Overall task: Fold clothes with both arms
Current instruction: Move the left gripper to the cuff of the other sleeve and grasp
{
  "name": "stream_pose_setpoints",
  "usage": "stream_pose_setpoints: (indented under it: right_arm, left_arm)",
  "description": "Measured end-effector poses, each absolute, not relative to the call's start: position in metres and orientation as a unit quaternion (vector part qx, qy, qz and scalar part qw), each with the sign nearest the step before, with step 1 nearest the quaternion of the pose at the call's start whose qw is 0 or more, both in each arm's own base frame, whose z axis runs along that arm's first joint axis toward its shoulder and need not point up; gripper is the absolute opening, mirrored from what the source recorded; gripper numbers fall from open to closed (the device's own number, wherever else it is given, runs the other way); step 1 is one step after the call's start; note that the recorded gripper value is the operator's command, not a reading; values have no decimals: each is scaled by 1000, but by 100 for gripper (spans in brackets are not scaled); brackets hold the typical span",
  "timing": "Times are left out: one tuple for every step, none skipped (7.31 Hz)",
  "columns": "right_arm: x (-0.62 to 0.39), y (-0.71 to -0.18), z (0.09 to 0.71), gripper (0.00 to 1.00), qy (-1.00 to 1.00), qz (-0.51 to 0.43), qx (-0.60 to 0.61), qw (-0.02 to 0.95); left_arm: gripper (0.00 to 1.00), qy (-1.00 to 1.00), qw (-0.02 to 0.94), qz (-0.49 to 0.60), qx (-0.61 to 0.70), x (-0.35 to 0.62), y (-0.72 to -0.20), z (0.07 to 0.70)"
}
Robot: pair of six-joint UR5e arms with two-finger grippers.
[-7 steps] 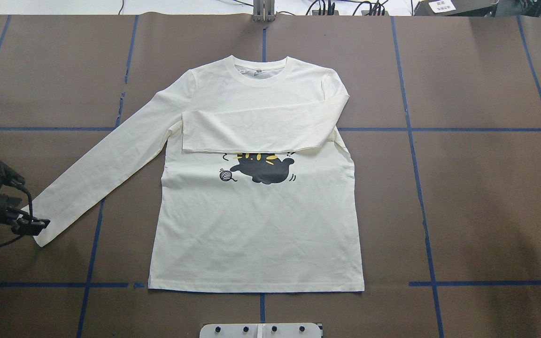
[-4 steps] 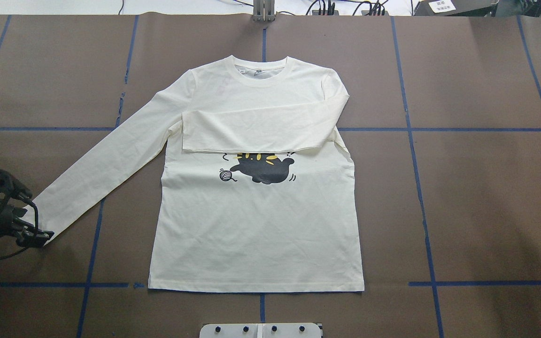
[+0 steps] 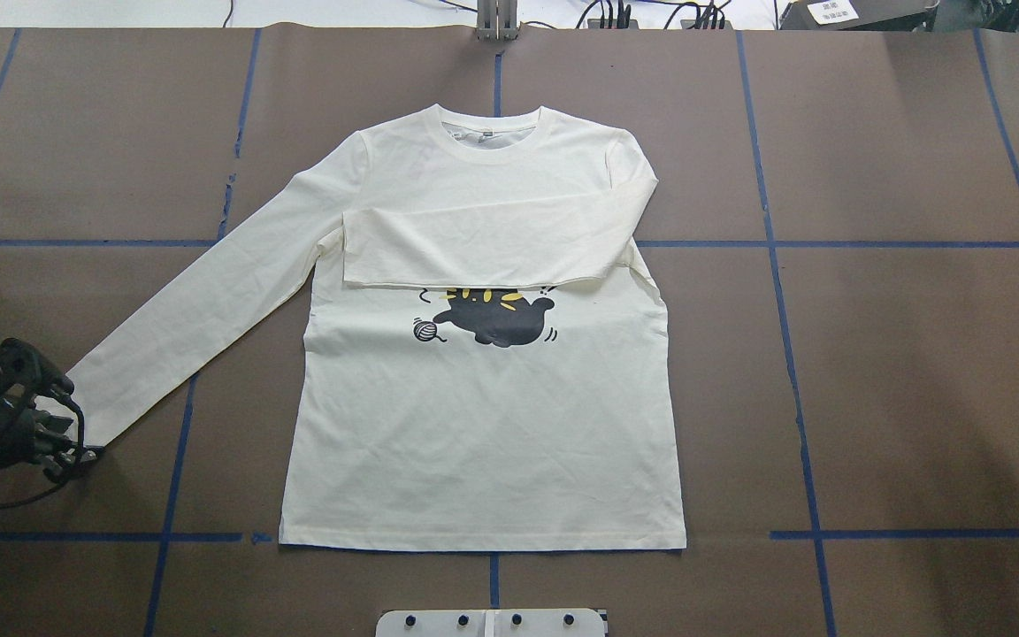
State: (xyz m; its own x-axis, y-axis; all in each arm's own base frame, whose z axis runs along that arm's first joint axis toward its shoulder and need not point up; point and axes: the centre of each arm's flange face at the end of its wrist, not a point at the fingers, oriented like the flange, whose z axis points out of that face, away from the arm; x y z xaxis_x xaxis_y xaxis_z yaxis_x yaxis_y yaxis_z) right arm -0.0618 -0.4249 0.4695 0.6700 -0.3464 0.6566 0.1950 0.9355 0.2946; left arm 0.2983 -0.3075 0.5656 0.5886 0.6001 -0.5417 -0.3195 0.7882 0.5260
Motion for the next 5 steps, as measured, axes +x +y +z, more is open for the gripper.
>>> stream_pose_setpoints:
  right_arm:
    - [-61,-425,470,100,-378,-148,100,909]
    - [-61,-425,469,100,-379,-148,101,908]
    - [-60,-425,468,100,-380,-147,101,908]
    - [-59,-425,468,100,-380,-146,102,908]
    - [-59,-425,468,100,-380,-146,102,908]
  left_arm:
    - [20,368,871,264,189,299,-306,566]
    - [0,368,872,264,188,298,-305,567]
    - [0,368,872,263,188,297,-304,567]
    - [0,369,872,261,191,292,-304,563]
    - [0,372,870,258,197,285,-304,554]
